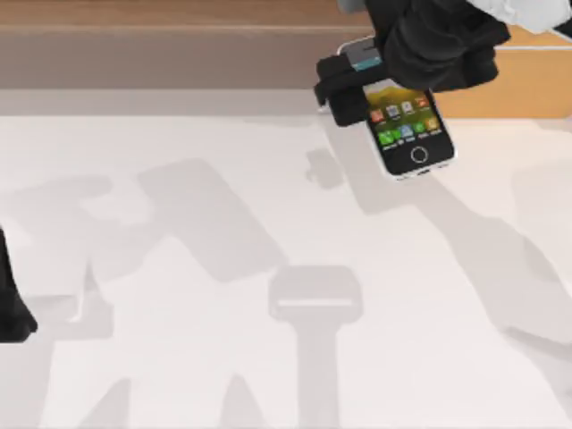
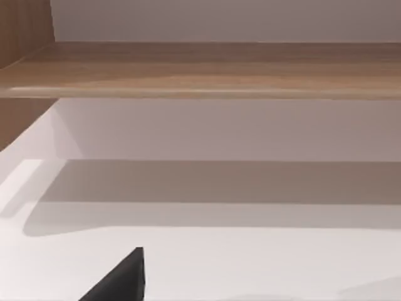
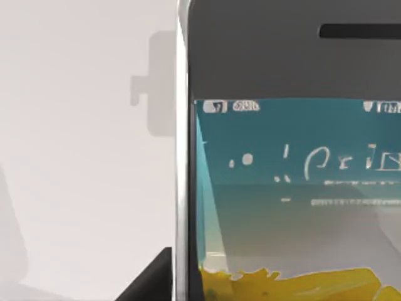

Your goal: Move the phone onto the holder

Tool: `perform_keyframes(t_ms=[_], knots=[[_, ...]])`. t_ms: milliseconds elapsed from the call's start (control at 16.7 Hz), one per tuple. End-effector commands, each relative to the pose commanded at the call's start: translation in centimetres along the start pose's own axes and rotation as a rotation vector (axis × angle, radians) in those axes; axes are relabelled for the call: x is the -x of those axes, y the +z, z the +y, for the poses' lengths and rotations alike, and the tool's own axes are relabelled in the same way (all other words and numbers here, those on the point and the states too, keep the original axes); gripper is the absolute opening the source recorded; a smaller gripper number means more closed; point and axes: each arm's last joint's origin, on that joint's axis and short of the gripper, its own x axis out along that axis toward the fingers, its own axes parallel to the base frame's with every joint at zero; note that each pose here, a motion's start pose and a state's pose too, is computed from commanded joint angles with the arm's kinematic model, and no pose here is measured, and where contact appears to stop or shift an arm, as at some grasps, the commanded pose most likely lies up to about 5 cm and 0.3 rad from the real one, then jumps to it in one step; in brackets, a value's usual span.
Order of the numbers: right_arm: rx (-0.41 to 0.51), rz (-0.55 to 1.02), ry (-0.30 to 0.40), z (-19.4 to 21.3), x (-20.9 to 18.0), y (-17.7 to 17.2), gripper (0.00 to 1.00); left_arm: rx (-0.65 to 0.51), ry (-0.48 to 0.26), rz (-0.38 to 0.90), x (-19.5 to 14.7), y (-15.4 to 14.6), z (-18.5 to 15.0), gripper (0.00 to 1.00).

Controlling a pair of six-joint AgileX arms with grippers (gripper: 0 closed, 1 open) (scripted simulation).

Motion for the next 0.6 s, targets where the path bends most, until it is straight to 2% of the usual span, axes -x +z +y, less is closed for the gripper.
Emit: perform_keyframes(t_ms=[240, 420, 600], knots=[[-0.05, -0.21, -0.024, -2.2, 8.8, -4.2, 0.0, 0.0, 0.0, 0.0, 0.0, 0.0, 0.0, 1.0], [-0.11, -0.328, -0.057, -3.8, 12.2, -7.2, 0.0, 0.0, 0.0, 0.0, 0.0, 0.0, 0.0, 1.0], [-0.229, -0.423, -0.14, -6.3, 13.9, -10.2, 0.0, 0.0, 0.0, 0.0, 0.0, 0.0, 0.0, 1.0]])
